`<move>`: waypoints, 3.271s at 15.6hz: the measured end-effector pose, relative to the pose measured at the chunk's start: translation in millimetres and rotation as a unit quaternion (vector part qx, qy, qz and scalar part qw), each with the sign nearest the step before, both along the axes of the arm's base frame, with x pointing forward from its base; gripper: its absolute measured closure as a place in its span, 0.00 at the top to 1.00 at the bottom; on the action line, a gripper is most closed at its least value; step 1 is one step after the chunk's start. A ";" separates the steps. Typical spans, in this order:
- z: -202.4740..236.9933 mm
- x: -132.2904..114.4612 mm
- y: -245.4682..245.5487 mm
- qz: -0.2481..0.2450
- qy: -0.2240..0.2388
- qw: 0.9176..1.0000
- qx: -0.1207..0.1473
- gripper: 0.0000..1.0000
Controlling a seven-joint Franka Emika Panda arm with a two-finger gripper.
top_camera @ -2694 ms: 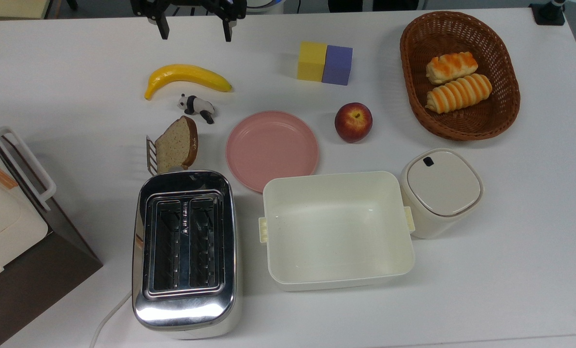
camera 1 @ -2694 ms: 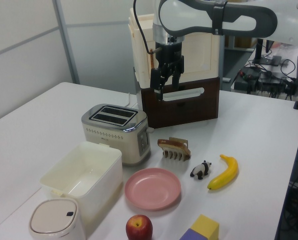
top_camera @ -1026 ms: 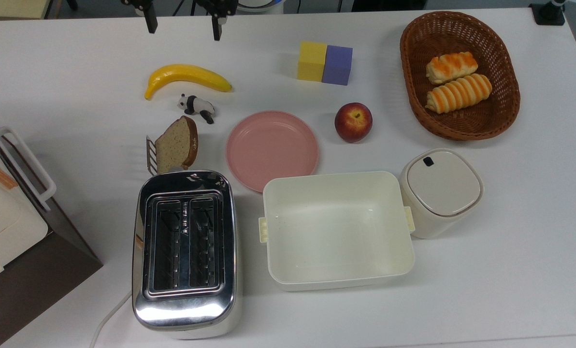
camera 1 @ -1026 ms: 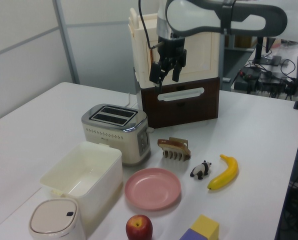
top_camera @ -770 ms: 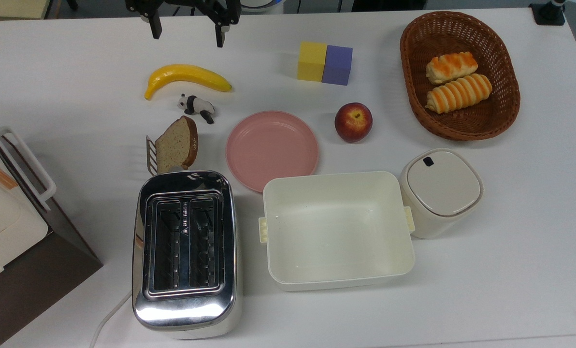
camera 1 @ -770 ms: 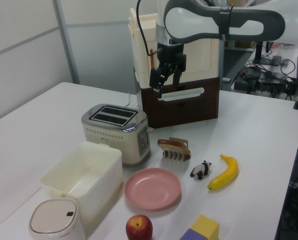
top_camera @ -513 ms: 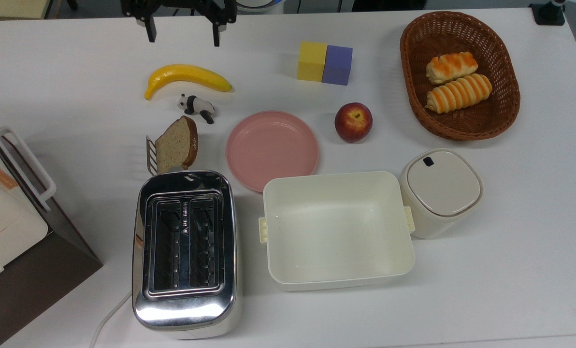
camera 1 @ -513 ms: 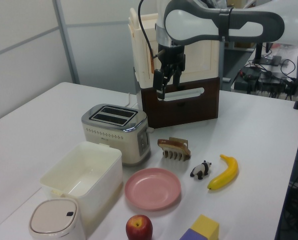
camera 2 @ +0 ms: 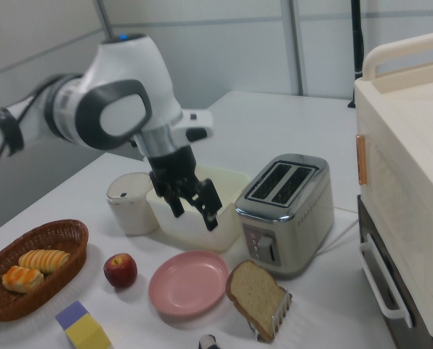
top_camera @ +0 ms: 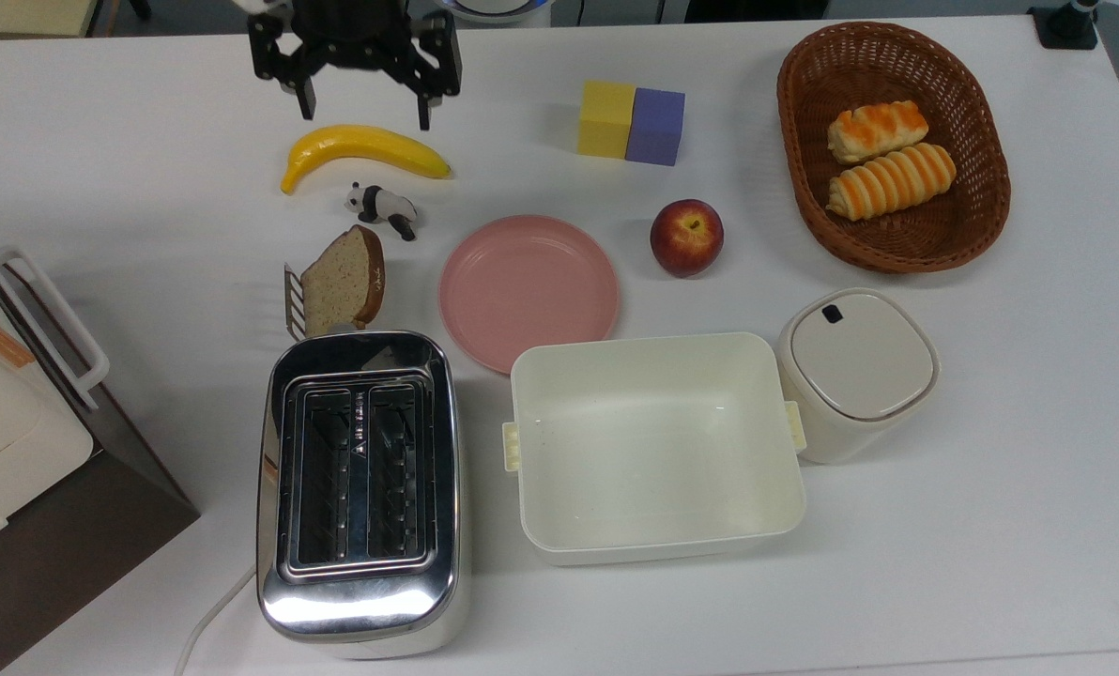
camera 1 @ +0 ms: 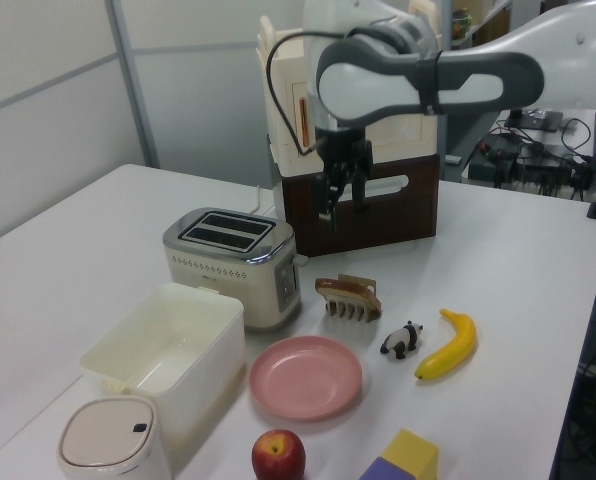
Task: Put the bread in the toaster
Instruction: 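Move the gripper over the bread slice in the metal rack and lower, then close the gripper on the bread slice's crust edge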
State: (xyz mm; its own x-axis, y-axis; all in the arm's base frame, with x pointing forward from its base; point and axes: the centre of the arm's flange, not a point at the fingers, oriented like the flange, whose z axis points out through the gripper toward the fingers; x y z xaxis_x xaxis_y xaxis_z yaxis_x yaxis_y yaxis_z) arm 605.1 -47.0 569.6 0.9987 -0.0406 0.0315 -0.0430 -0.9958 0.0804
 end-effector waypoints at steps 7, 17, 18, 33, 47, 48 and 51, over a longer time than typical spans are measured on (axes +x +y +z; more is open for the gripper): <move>-95.4 22.2 -10.4 -0.003 0.040 0.997 -0.060 1.00; -156.8 34.0 -24.2 -0.001 0.066 0.992 -0.104 1.00; -159.3 34.6 -24.8 0.000 0.067 0.992 -0.106 1.00; -186.1 46.0 -22.0 0.016 0.063 0.991 -0.121 0.87; -165.7 51.7 -16.8 0.002 0.039 0.992 -0.122 0.13; -161.2 52.9 -17.0 0.001 0.034 0.992 -0.122 0.13; -139.8 53.7 -21.7 -0.007 0.016 0.992 -0.123 0.13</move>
State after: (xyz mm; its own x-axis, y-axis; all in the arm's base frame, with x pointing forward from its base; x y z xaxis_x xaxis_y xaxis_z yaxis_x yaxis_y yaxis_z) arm 658.8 -68.8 429.8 0.9987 -0.0500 0.0113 -0.0510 -0.9449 0.3233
